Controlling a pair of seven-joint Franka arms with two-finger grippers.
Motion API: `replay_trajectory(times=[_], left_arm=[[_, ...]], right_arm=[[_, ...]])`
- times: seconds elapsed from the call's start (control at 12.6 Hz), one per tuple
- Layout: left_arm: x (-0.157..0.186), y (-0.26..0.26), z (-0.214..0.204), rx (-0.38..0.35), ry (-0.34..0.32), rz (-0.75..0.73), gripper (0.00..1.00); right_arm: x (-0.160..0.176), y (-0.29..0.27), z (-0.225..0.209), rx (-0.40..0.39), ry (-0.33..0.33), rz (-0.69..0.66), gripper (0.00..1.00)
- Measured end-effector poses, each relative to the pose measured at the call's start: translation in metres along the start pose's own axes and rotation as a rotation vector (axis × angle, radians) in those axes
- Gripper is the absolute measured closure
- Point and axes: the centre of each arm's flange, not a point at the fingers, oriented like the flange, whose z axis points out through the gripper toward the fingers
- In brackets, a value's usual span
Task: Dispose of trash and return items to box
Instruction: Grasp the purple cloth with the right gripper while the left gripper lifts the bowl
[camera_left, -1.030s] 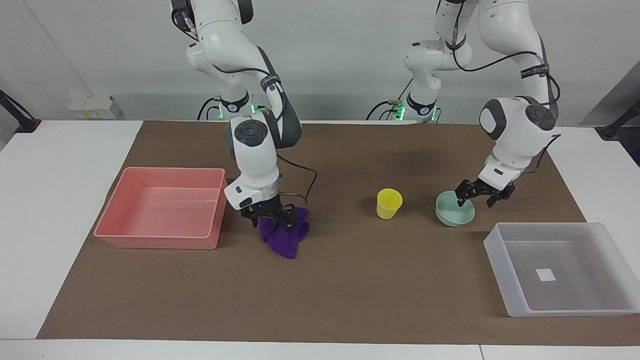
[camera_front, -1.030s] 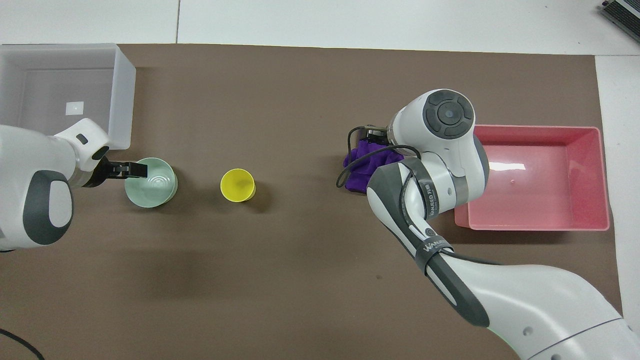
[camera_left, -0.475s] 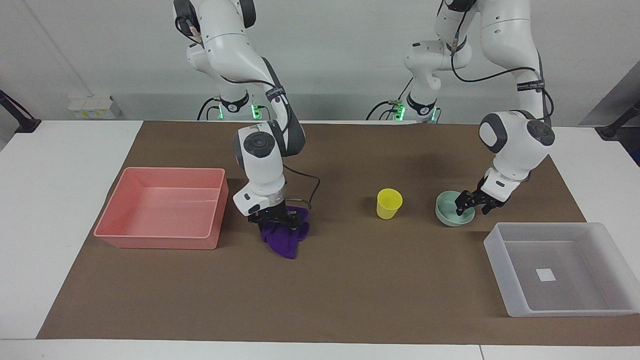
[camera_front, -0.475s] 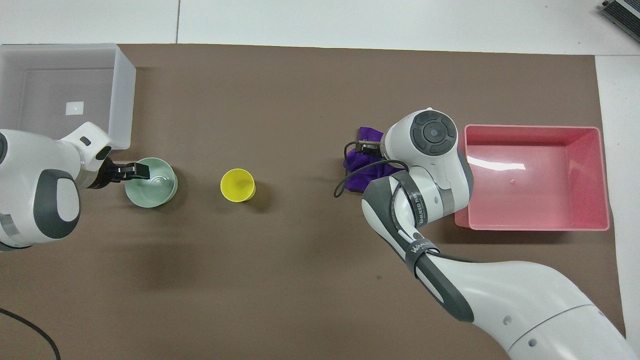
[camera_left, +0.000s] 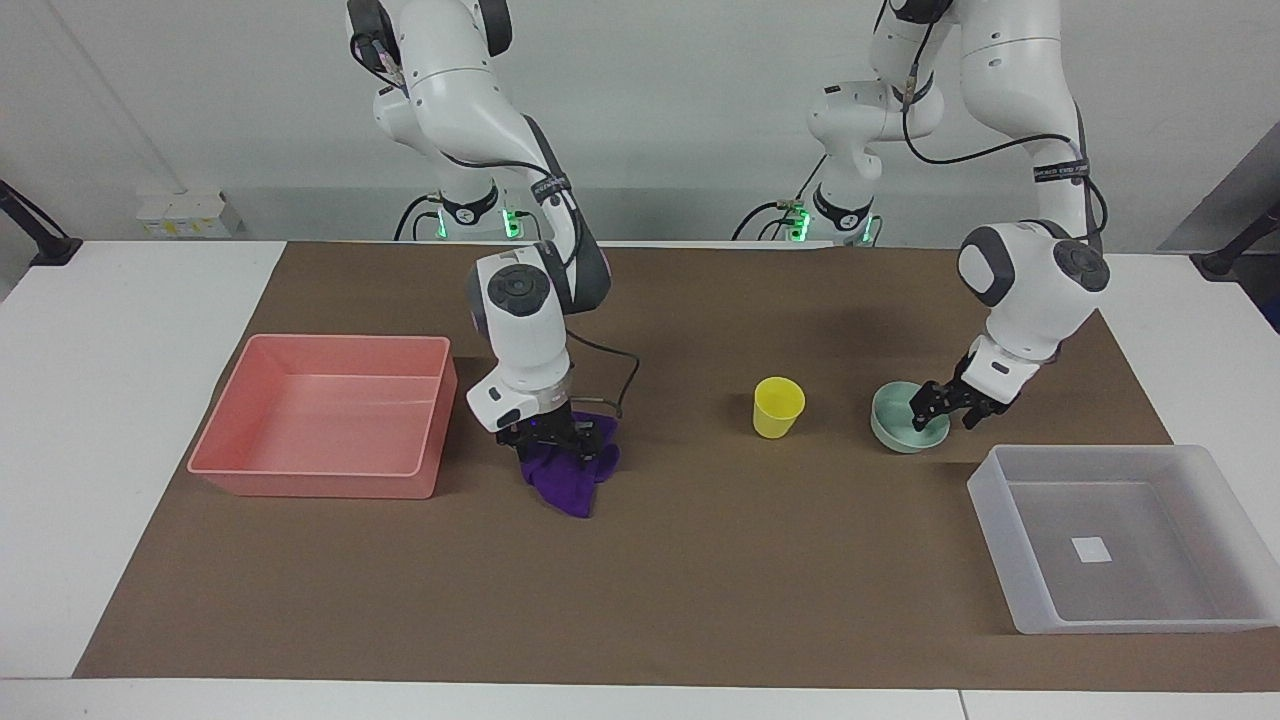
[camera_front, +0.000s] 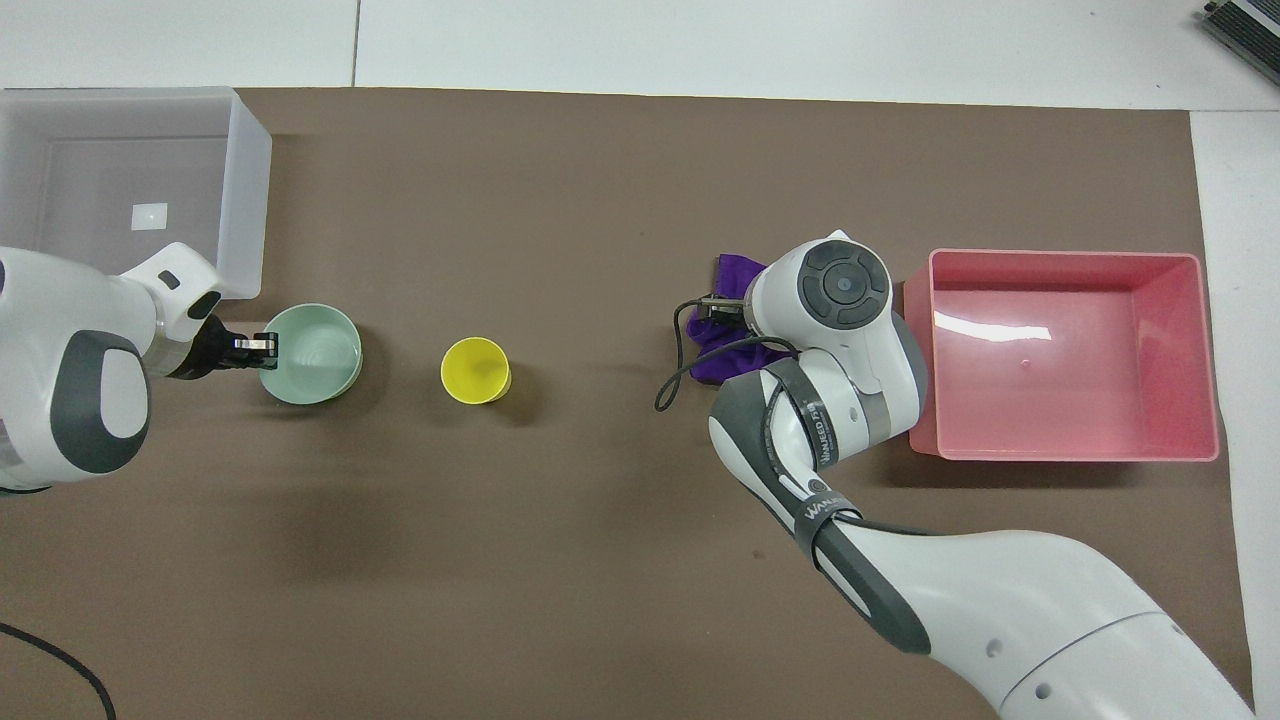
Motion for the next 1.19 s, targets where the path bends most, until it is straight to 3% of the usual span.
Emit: replay_trajectory(times=[0.24,0.4,0.63,0.79,1.03,1.19], left_arm=[[0.019,0.007,-0.053,-0.007,0.052,0.017,0.98],[0.034,0.003,-0.086,-0.008,0.097,0.013,0.98],[0.063,-0.006,-0.119,-0.004,0.173,0.006,0.98],[0.082,-0.016,-0.130,0.013,0.191,0.005,0.98],[0.125,-0.056,-0.152,0.065,0.176,-0.015,0.98],[0.149,-0.098,-0.133,0.070,0.174,-0.054,0.98]], right_arm=[[-0.002,0.001,0.003,0.003,0.006,0.000,0.09],[-0.002,0.001,0.003,0.003,0.005,0.000,0.31],[-0.001,0.003,0.001,0.002,0.005,0.003,0.73],[0.001,0.004,-0.008,0.000,-0.002,0.010,0.91],[0.012,0.019,-0.052,0.000,-0.001,0.039,0.91],[0.017,0.028,-0.085,0.011,0.020,0.055,0.92]])
